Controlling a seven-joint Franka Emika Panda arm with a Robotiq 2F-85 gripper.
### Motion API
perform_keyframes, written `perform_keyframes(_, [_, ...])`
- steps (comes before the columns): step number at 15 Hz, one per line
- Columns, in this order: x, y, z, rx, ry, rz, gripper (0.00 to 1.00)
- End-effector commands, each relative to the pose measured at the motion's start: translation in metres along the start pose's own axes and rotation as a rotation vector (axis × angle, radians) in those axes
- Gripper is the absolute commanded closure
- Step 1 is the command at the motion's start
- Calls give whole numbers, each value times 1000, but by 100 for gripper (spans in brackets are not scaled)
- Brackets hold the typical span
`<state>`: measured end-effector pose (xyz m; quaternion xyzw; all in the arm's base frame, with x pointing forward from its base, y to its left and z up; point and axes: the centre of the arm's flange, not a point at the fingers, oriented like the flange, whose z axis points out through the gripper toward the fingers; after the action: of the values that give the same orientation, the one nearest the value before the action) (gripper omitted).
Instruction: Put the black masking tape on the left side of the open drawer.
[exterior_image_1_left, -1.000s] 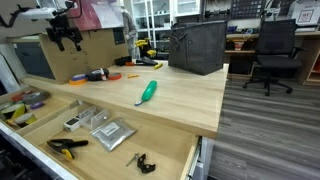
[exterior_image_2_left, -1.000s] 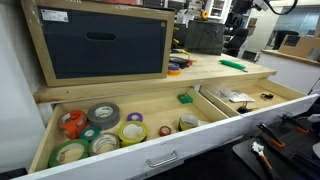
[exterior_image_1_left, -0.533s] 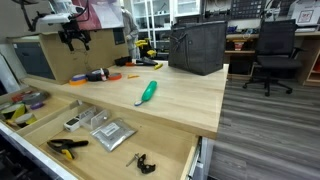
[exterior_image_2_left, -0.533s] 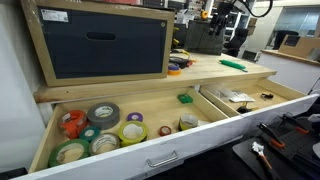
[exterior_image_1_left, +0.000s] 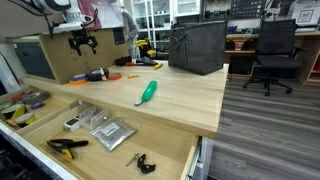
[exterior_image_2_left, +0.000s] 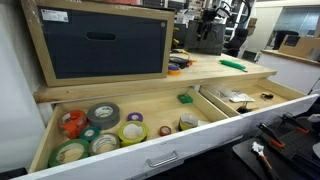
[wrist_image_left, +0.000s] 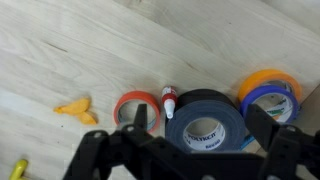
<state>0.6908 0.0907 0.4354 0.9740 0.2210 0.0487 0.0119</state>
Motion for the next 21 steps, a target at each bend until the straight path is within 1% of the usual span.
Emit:
perform_keyframes(1, [39,-10,4,-16,-27,-94,0])
perform_keyframes(5, [60,-24,16,-20,-29,-209,0])
perform_keyframes(9, [71,-22,33,-35,-30,-287,0])
perform_keyframes(12, [79,-18,53,-45,-37,-337,0])
perform_keyframes(15, [83,-23,74,-35,-43,-400,0])
perform_keyframes(21, [94,-48,97,7,-24,-600,0])
